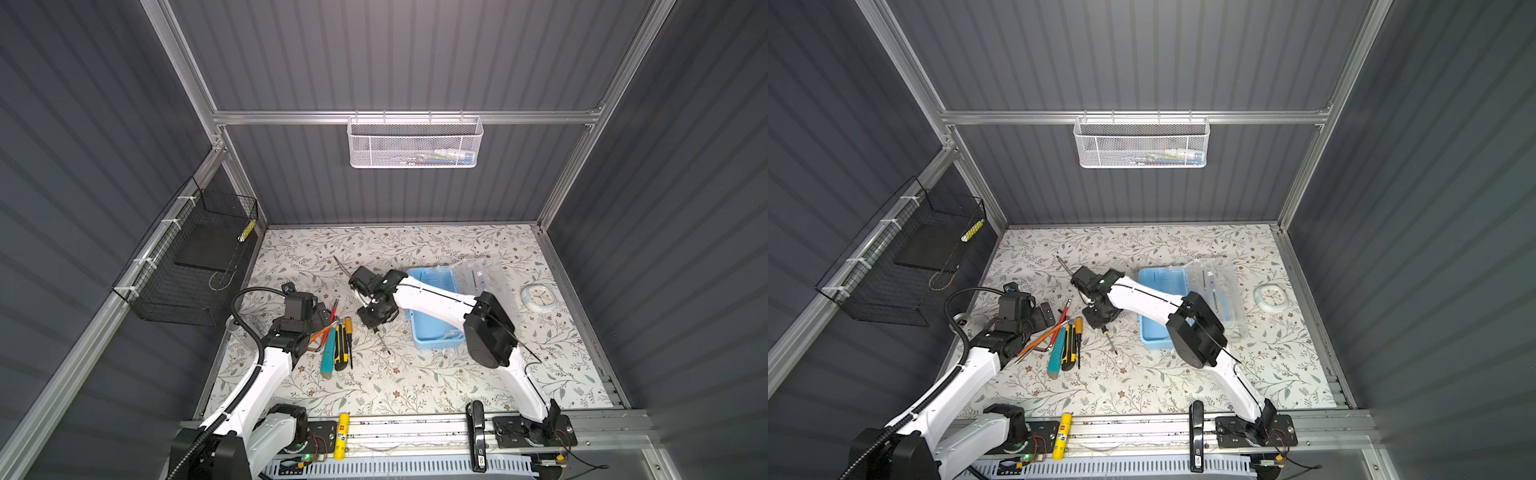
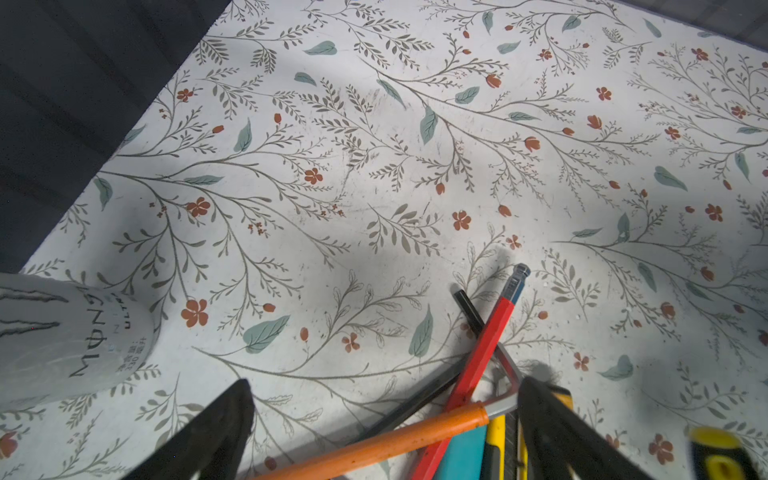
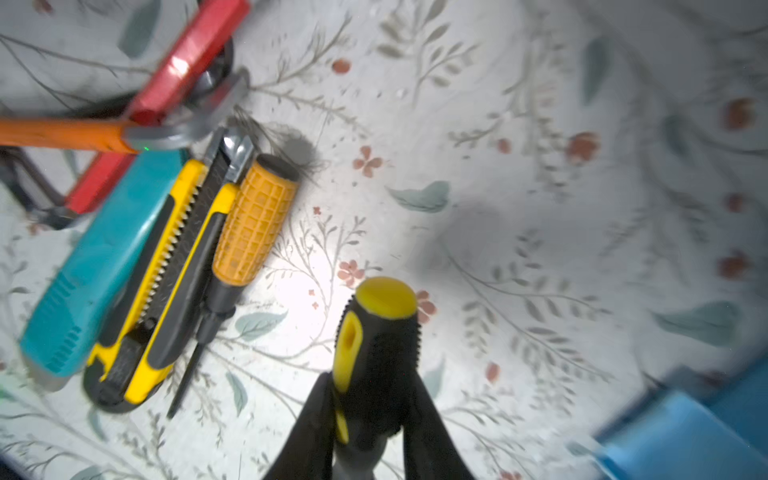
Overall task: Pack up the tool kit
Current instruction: 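Carry the black-yellow screwdriver over the clear lid and release it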
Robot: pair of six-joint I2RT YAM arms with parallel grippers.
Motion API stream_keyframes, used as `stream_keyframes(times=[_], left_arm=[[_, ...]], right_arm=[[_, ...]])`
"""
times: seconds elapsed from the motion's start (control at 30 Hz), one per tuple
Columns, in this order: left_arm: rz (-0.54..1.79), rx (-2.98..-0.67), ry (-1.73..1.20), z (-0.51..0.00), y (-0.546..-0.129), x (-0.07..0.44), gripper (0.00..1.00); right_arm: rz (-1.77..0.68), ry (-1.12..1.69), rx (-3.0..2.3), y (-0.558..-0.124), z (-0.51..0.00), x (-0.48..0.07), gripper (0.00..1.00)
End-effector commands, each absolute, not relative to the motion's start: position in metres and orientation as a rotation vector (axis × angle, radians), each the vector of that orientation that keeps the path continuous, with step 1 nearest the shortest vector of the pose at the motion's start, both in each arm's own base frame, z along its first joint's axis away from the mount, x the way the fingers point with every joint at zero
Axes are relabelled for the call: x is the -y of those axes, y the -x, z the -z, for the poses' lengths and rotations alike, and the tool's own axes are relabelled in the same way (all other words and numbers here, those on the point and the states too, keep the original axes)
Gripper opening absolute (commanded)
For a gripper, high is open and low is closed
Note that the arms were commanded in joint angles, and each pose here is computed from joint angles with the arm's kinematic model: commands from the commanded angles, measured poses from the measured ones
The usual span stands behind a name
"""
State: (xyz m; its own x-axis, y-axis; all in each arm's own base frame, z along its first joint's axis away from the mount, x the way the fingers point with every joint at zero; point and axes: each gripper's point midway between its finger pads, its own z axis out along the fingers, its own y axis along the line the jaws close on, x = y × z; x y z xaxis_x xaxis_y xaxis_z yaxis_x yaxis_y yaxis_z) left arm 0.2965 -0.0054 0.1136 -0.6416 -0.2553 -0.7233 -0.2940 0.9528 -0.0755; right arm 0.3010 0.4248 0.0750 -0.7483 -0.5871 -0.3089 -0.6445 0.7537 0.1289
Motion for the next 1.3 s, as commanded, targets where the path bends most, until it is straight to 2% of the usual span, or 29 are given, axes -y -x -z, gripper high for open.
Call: stream_keyframes(times=[0.0,0.23,0.4,0.57,0.97,1.27], left_arm=[[-0.06,-2.307,0.382,-0.115,-0.296,0.005,1.0],[-0.037,-2.316,0.38,-0.113,-0.298,0.009,0.99],[-0.036,-2.324,0.388,-0.109,-0.298,0.009,0.99],[-0.027,-2.329,0.397,-0.106,-0.299,0.01,1.0],[-0.008,-2.343,0.401,-0.103,-0.3,0.013,0.99],[-0.024,-2.348,0.388,-0.104,-0.301,0.012,1.0]], right_arm=[[-0.389,0.848,-2.648,-0.325,-0.139,-0.385,0.06],[-0.305,0.659,-2.602,-0.355,-0.193,-0.279,0.01],[-0.195,0.437,-2.62,-0.372,-0.206,-0.18,0.01],[-0.057,0.28,-2.64,-0.375,-0.206,-0.109,0.0],[0.019,0.118,-2.651,-0.389,-0.179,-0.048,0.0],[0.043,0.1,-2.67,-0.393,-0.172,-0.033,0.0]])
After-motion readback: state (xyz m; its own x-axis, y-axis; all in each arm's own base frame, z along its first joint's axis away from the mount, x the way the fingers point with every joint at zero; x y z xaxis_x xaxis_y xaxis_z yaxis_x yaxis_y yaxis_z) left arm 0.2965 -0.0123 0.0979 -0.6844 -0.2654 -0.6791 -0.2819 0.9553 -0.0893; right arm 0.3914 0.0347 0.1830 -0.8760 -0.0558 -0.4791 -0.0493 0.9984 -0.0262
